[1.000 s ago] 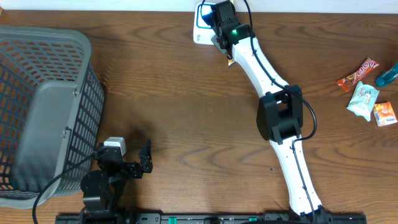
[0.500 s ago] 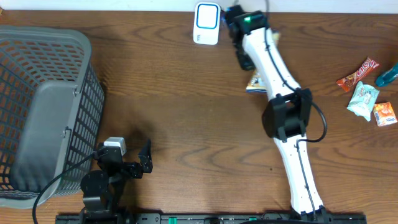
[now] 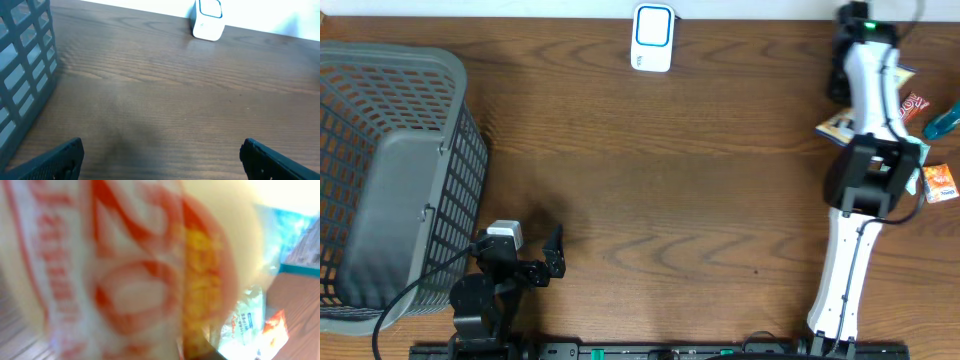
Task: Scan the item barcode
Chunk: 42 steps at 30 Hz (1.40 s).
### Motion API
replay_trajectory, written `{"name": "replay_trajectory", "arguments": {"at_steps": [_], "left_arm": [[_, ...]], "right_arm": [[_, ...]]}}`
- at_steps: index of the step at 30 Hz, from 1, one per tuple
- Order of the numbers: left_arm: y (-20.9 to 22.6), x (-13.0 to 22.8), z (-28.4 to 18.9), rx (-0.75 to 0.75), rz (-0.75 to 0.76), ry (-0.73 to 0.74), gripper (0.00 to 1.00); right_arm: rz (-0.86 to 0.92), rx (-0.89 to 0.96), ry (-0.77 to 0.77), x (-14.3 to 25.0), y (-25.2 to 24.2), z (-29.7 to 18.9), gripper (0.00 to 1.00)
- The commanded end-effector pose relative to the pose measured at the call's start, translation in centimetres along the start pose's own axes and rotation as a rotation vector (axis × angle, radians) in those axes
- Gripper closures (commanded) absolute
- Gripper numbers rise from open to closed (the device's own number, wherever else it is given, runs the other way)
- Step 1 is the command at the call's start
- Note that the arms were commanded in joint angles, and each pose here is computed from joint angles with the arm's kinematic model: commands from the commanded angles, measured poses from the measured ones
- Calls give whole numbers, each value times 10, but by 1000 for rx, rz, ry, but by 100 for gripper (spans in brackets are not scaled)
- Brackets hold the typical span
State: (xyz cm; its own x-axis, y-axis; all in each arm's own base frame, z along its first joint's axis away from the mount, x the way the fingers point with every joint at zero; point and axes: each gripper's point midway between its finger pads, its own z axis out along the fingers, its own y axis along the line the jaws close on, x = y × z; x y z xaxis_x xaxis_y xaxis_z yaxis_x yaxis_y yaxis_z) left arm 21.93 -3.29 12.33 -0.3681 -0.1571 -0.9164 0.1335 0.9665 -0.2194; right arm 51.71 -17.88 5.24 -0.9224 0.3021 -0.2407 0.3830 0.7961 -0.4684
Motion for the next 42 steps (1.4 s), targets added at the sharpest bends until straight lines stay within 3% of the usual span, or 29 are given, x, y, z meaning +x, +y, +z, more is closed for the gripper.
{"name": "replay_trajectory", "arguments": {"at_steps": [1,2,3,8,13,17,26,38,42], "left_arm": [[1,10,2,3,-18,28,0],[1,10,2,3,-18,28,0],[1,10,2,3,-18,28,0],[1,10,2,3,-18,28,0],[1,10,2,3,-18,29,0],[1,10,2,3,-18,28,0],[1,10,2,3,-18,28,0],[1,10,2,3,-18,28,0],[1,10,2,3,-18,28,0]], "right_arm": [[22,-18,-21,-10,-26,3,31],[16,-55,-21,-11,-26,4,9],[13,-96,-24,-12,-27,1,1],[50,-263,-108,-25,-29,-55,1],[78,-463,-333,-38,-44,-183,1],[96,-545,-498,-25,-76,-275,1],[144,-606,-653,72,-152,-398,0],[197,-610,-853,210,-220,-481,1],[214,-409,-1002,253,-268,-497,1]]}}
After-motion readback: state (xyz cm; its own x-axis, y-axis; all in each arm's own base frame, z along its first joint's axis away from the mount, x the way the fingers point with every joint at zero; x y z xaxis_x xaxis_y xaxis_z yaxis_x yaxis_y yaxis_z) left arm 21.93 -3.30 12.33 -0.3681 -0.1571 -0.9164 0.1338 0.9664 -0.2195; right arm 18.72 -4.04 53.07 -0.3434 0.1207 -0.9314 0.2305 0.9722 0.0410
